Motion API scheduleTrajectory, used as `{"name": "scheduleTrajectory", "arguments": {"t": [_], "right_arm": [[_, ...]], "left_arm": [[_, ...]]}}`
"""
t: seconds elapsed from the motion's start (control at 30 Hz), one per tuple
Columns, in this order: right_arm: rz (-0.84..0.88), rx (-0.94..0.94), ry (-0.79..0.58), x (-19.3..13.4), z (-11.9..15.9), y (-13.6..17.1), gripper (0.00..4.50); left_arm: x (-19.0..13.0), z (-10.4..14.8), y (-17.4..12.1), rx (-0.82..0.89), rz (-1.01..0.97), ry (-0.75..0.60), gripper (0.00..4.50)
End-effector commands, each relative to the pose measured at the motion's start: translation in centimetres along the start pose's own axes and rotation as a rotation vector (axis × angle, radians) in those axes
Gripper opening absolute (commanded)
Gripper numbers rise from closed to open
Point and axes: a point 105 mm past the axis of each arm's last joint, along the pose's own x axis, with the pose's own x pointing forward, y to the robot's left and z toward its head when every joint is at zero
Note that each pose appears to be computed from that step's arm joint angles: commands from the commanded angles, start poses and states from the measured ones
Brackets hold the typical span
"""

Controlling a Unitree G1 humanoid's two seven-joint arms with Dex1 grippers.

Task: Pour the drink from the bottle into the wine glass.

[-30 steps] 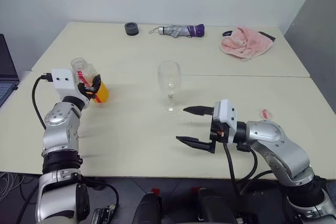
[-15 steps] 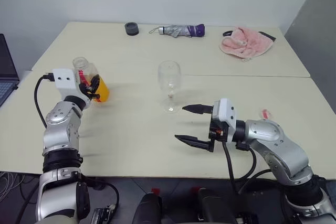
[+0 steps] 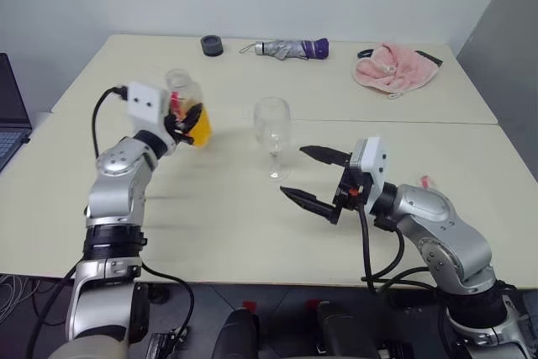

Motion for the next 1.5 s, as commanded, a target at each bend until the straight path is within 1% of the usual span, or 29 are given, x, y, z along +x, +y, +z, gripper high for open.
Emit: {"name": "scheduleTrajectory", "arguments": {"t": [0.03,0.1,0.27,0.33,0.4,0.47,0.5,0.63,0.93,1.07,1.3,1.5], "right_arm": [[-0.046,-0.043,-0.044,0.0,1.8,-0.5,4.50],[-0.085,-0.052,-0.047,0.1,1.9,-1.0,4.50],[-0.167,-0.068,-0.057,0.6,2.2,-1.8,4.50],[-0.188,-0.075,-0.068,0.7,2.5,-2.0,4.50],[-0.202,-0.090,-0.072,0.8,2.8,-2.1,4.50],[-0.213,-0.100,-0.073,0.9,2.9,-2.1,4.50],[-0.216,-0.101,-0.073,0.9,3.0,-2.1,4.50],[-0.213,-0.101,-0.078,0.9,3.2,-2.1,4.50],[-0.183,-0.090,-0.061,0.3,2.8,-2.1,4.50],[-0.153,-0.095,-0.037,-0.7,2.3,-1.9,4.50],[-0.114,-0.092,-0.043,-2.3,2.3,-1.1,4.50],[-0.165,-0.085,-0.040,-4.0,2.8,-1.9,4.50]], "left_arm": [[1.3,4.4,-1.8,0.164,-0.099,-0.123,1.79],[2.0,5.1,-2.9,0.229,-0.157,-0.140,1.79],[3.2,6.7,-4.0,0.358,-0.238,-0.185,1.78],[3.6,7.3,-3.9,0.398,-0.248,-0.203,1.78],[3.7,8.1,-3.8,0.490,-0.261,-0.234,1.78],[3.7,8.7,-3.3,0.537,-0.252,-0.256,1.78],[3.7,8.8,-3.1,0.541,-0.246,-0.261,1.78],[3.5,9.5,-3.3,0.664,-0.274,-0.294,1.78],[3.1,9.6,-3.6,0.849,-0.303,-0.337,1.78],[3.1,9.7,-3.8,0.914,-0.310,-0.352,1.78],[3.1,10.0,-3.9,1.002,-0.312,-0.376,1.78],[3.2,10.1,-3.9,1.075,-0.323,-0.380,1.78]]}}
